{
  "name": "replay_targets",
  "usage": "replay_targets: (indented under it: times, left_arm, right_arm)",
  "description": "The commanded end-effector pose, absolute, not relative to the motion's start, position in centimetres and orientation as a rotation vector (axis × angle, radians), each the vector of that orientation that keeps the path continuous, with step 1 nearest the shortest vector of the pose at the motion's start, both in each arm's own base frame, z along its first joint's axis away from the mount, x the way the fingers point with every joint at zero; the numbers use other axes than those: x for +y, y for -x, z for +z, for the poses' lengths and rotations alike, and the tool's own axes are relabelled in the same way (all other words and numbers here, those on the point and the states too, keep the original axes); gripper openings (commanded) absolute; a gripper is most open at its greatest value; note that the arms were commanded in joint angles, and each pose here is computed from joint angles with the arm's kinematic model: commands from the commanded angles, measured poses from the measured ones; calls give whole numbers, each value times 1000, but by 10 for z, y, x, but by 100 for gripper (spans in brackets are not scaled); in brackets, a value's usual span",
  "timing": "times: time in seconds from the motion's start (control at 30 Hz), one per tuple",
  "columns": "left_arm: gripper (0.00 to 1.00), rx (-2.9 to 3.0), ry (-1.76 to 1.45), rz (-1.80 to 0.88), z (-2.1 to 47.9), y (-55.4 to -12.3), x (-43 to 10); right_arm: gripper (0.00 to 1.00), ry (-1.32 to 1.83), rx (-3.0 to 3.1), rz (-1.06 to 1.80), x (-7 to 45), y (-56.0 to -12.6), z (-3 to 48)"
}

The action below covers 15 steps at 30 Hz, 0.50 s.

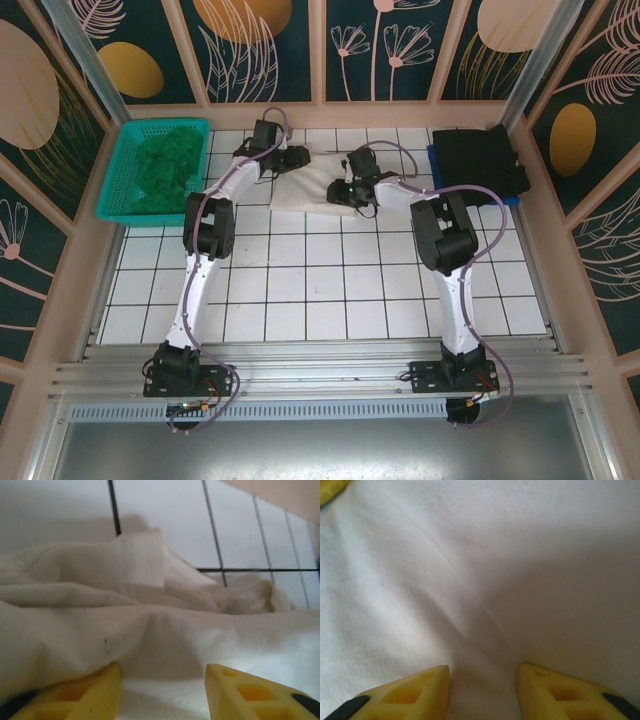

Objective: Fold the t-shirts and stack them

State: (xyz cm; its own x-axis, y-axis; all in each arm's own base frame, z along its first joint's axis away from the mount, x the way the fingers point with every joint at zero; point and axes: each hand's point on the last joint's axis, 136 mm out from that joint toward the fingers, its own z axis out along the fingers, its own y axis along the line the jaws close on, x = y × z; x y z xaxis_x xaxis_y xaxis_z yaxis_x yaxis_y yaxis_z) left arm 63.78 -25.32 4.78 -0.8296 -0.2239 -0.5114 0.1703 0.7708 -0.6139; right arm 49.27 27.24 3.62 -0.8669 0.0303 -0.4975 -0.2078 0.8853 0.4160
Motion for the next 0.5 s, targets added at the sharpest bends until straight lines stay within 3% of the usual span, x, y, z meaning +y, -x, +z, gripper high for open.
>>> replay_targets:
  times: [0.0, 0.23, 0.47]
  left_arm:
    - [49, 2409, 81, -889, 34, -638, -247]
    - [45, 2497, 66, -902, 25, -596, -246]
    - [44, 2576, 36, -921, 31, -499, -248]
  right_arm:
    - [48, 154, 2598, 462, 237, -475, 19]
    - [53, 269, 2507, 359, 228, -452, 65]
    - [52, 141, 2400, 358, 206, -411, 127]
